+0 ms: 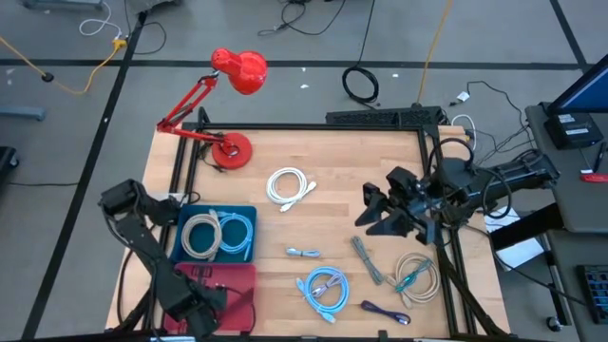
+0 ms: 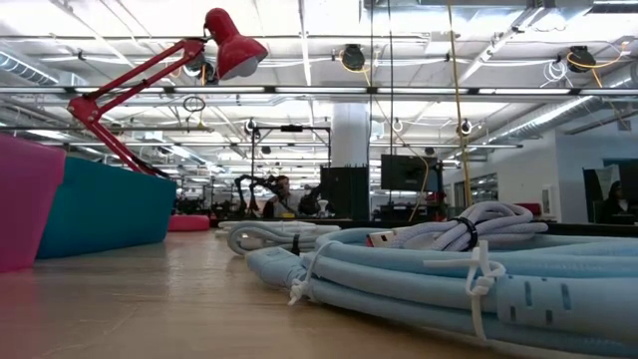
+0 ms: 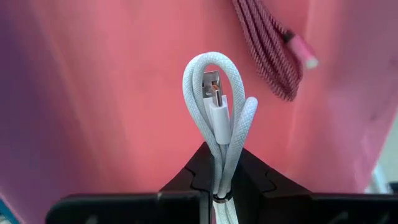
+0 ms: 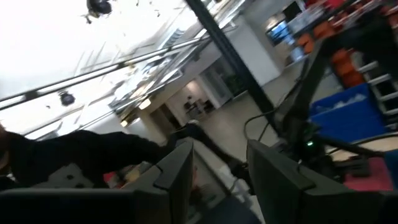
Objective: Pick & Place USB Port
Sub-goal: Put the white USB cable into the red bin, then put the light blue USB cable into the red bin
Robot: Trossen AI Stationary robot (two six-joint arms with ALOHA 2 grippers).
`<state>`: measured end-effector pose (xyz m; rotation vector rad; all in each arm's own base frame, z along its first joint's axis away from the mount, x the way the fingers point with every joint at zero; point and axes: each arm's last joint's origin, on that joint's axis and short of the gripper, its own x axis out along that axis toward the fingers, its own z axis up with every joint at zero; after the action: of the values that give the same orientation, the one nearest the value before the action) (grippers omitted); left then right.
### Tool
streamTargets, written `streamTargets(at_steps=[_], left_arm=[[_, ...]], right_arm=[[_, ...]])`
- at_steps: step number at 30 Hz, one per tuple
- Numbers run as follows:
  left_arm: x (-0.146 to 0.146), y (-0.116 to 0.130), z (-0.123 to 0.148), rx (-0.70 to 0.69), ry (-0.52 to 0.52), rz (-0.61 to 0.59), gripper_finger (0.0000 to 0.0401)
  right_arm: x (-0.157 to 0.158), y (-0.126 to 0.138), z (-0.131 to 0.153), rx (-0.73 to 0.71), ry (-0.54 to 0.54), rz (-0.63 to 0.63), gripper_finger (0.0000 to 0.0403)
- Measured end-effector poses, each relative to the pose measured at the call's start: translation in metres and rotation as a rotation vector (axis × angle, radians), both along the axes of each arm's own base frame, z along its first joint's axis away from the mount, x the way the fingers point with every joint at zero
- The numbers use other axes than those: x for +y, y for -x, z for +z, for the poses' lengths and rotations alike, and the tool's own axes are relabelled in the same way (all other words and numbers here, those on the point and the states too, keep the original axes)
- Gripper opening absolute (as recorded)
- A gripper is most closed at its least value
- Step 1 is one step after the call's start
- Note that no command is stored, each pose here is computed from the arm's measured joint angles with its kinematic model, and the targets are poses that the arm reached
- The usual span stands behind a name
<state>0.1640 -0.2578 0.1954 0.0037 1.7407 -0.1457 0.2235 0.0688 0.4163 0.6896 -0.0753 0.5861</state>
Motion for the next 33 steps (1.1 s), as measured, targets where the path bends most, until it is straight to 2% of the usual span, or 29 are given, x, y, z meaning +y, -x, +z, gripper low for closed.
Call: streamTargets(at_steps=[4,9,13,17,20,28,33], left_arm=[[-0.003,0.002,0.0,-0.019,0.018,-0.046,0.0031],[-0.009,-0.001,0.0,-0.102,0.052,-0.069,0.0101],[-0.008,-0.002,0.0,-0.123,0.012,-0.019,0.0144],[-0.003,0.001,0.001,-0.106,-0.048,0.032,0.0164],[0.012,-0.002,0.009,-0.113,-0.132,0.156,0.0168],[0.067,-0.027,0.064,-0.446,-0.122,0.42,0.0169],[0.112,-0.044,0.1,-0.781,-0.174,0.633,0.017]], right_arm=[[-0.002,-0.001,-0.001,0.004,0.014,-0.078,0.0139],[-0.003,-0.003,-0.003,0.02,0.018,-0.152,0.0139],[-0.004,-0.003,-0.004,0.026,0.032,-0.192,0.0139],[-0.004,-0.004,-0.006,0.04,0.05,-0.21,0.0139],[-0.004,-0.004,-0.007,0.058,0.046,-0.209,0.0139],[-0.005,-0.004,-0.007,0.074,0.008,-0.23,0.0139],[-0.005,-0.006,-0.009,0.093,-0.023,-0.245,0.0139]])
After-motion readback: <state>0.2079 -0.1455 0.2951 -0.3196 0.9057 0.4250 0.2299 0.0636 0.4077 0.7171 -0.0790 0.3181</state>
